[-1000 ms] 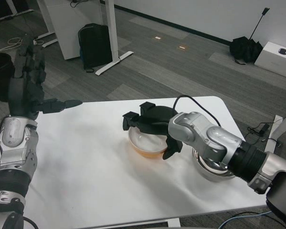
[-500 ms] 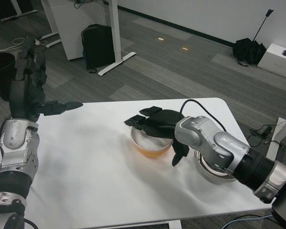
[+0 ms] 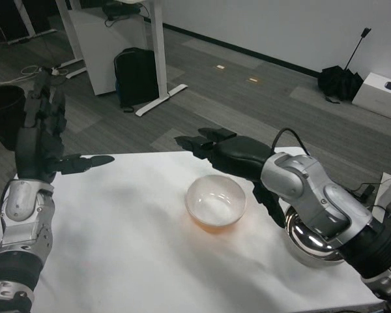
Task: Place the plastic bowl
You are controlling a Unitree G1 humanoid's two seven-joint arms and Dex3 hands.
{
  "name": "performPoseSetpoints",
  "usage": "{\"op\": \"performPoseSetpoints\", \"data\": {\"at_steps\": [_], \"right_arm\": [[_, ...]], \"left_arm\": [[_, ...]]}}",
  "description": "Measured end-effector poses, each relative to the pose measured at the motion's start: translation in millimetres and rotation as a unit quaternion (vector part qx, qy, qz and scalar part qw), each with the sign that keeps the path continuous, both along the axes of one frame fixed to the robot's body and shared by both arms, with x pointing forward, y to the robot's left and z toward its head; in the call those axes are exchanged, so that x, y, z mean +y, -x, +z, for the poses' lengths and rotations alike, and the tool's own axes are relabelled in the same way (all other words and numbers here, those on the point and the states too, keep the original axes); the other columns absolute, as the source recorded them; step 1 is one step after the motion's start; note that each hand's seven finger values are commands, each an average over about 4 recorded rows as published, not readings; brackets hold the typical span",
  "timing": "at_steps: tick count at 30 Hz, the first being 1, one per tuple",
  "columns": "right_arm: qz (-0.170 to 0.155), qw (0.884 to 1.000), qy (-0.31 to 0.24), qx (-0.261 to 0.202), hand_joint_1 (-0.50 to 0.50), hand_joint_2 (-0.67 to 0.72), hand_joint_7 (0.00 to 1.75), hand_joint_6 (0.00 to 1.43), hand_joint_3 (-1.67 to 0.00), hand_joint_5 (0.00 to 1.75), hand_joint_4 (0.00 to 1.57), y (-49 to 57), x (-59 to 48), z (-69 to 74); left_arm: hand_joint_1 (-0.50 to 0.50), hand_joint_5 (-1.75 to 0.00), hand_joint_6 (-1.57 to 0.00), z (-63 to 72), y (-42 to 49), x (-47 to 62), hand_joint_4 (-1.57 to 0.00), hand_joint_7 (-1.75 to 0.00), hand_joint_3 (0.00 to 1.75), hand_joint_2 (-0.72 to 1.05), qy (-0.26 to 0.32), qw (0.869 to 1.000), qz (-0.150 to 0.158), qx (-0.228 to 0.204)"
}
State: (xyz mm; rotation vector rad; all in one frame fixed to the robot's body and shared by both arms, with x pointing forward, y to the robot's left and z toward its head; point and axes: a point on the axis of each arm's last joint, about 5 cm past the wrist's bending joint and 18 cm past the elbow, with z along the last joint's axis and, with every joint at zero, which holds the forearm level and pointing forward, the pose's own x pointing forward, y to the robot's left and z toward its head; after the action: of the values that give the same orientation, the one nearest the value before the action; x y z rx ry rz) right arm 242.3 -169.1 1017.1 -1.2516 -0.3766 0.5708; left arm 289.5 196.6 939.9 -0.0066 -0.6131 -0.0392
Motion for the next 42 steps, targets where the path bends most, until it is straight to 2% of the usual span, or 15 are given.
{"op": "performPoseSetpoints", "data": {"at_steps": [3,5,7,10,15,19,21,25,42], "right_arm": [[-0.004,0.996,-0.085,-0.039,-0.46,0.68,0.00,0.00,0.00,0.00,0.00,2.1,-12.5,8.5],[-0.009,0.985,-0.153,-0.076,-0.46,0.66,0.00,0.00,0.00,0.00,0.00,4.2,-22.3,14.6],[-0.017,0.964,-0.234,-0.121,-0.46,0.66,0.00,0.00,0.00,0.00,0.00,7.8,-34.6,20.8],[-0.030,0.923,-0.339,-0.181,-0.46,0.66,0.00,0.00,0.00,0.00,0.00,12.9,-54.4,30.1],[-0.039,0.883,-0.414,-0.218,-0.46,0.63,0.00,0.00,0.00,0.00,0.00,14.9,-69.5,32.2],[-0.042,0.864,-0.445,-0.232,-0.46,0.60,0.00,0.00,0.00,0.00,0.00,14.5,-74.7,29.6],[-0.043,0.859,-0.456,-0.228,-0.46,0.60,0.00,0.00,0.00,0.00,0.00,13.4,-75.3,27.0],[-0.045,0.856,-0.464,-0.224,-0.46,0.60,0.00,0.00,0.00,0.00,0.00,12.2,-76.3,24.6],[-0.049,0.855,-0.470,-0.215,-0.46,0.60,0.00,0.00,0.00,0.00,0.00,10.0,-77.3,20.7]], "left_arm": [[-0.50,0.00,0.00,0.1,0.1,-0.5,0.00,0.00,0.09,0.23,-0.001,1.000,-0.001,-0.002],[-0.50,0.00,0.00,0.3,0.2,-0.8,0.00,0.00,0.07,0.23,-0.001,1.000,-0.002,-0.003],[-0.50,0.00,0.00,0.5,0.3,-1.1,0.00,0.00,0.04,0.25,-0.001,1.000,-0.003,-0.004],[-0.50,0.00,0.00,0.5,0.4,-1.3,0.00,0.00,0.07,0.23,0.000,1.000,-0.003,-0.005],[-0.50,0.00,0.00,0.5,0.3,-2.6,0.00,0.00,0.09,0.18,0.000,1.000,-0.006,-0.006],[-0.50,0.00,0.00,0.6,0.2,-3.2,0.00,0.00,0.09,0.21,-0.001,1.000,-0.008,-0.007],[-0.50,0.00,0.00,0.9,-0.1,-4.1,0.00,0.00,0.04,0.23,-0.002,1.000,-0.010,-0.008],[-0.50,0.00,0.00,3.1,-1.5,-5.9,0.00,0.00,0.09,0.25,-0.004,1.000,-0.014,-0.012],[-0.50,0.00,0.00,12.0,-6.5,-9.0,0.00,0.00,0.09,0.25,-0.004,0.999,-0.019,-0.027]]}}
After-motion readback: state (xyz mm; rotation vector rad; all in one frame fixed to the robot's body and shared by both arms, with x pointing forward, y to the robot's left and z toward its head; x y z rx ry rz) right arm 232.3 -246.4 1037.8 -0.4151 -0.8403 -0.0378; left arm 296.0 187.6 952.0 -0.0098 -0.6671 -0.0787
